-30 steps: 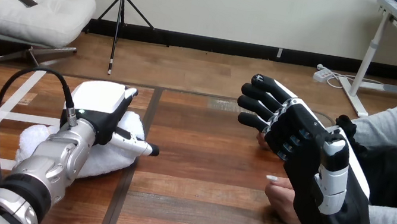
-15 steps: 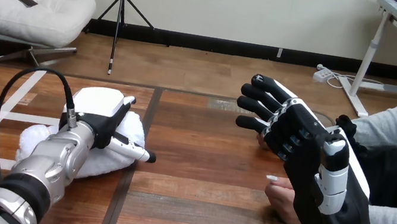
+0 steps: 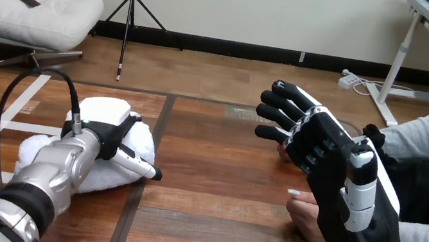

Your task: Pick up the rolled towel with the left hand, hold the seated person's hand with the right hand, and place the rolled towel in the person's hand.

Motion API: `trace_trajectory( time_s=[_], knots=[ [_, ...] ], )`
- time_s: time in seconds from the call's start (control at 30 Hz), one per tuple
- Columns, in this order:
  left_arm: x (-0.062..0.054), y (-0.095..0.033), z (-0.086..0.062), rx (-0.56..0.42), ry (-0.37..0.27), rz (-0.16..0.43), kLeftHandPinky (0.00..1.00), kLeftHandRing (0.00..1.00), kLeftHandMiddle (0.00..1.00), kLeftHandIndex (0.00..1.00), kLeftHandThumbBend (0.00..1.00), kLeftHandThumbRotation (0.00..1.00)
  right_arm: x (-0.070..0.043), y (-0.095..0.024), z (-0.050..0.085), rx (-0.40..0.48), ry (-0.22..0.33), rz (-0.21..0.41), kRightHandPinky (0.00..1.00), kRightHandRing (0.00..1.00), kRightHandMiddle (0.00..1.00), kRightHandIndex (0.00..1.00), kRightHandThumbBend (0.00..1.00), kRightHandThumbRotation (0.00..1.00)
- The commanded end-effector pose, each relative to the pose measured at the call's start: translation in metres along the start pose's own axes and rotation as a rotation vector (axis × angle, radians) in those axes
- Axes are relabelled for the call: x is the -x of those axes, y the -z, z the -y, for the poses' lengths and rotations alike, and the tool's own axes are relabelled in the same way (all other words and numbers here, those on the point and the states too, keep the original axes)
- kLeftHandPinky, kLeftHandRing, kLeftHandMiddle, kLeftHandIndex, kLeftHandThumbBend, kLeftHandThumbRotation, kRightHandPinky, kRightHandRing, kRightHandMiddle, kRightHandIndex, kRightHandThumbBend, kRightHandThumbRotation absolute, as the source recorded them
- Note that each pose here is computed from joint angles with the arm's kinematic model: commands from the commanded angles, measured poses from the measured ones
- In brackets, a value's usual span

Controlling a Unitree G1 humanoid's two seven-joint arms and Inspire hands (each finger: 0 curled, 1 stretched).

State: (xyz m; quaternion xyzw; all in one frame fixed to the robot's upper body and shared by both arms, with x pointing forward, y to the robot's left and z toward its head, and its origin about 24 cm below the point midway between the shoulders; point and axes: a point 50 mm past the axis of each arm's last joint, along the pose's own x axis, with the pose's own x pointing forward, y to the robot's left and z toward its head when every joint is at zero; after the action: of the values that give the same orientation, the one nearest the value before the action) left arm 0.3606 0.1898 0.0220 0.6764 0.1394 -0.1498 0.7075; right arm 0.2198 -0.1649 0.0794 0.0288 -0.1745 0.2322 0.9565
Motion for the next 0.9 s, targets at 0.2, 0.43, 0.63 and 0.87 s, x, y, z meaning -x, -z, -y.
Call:
trace_trajectory(
  time_s=[0.2,0.43,0.63,0.87],
  knots=[
    [-0.0033,-0.0019,-0.0372,-0.039,-0.066,-0.007,0.89,0.89,0.9,0.87,1.0,0.62,-0.0128,-0.018,0.0053,0.042,-0.014,0.091,0.8,0.86,0.86,0.86,0.89,1.0],
    [-0.0036,-0.002,-0.0371,-0.023,-0.055,-0.018,0.89,0.89,0.9,0.87,1.0,0.58,-0.013,-0.0184,0.0059,0.043,-0.016,0.093,0.8,0.86,0.86,0.86,0.9,1.0],
    [-0.0039,-0.0021,-0.0365,0.017,-0.045,-0.039,0.86,0.89,0.91,0.87,1.0,0.5,-0.0128,-0.0187,0.0065,0.041,-0.016,0.095,0.8,0.86,0.86,0.85,0.9,1.0],
    [-0.0045,-0.0038,-0.0352,0.006,-0.046,-0.065,0.75,0.87,0.88,0.85,0.99,0.35,-0.0125,-0.0191,0.0069,0.038,-0.015,0.096,0.8,0.86,0.86,0.85,0.89,1.0]
  ],
)
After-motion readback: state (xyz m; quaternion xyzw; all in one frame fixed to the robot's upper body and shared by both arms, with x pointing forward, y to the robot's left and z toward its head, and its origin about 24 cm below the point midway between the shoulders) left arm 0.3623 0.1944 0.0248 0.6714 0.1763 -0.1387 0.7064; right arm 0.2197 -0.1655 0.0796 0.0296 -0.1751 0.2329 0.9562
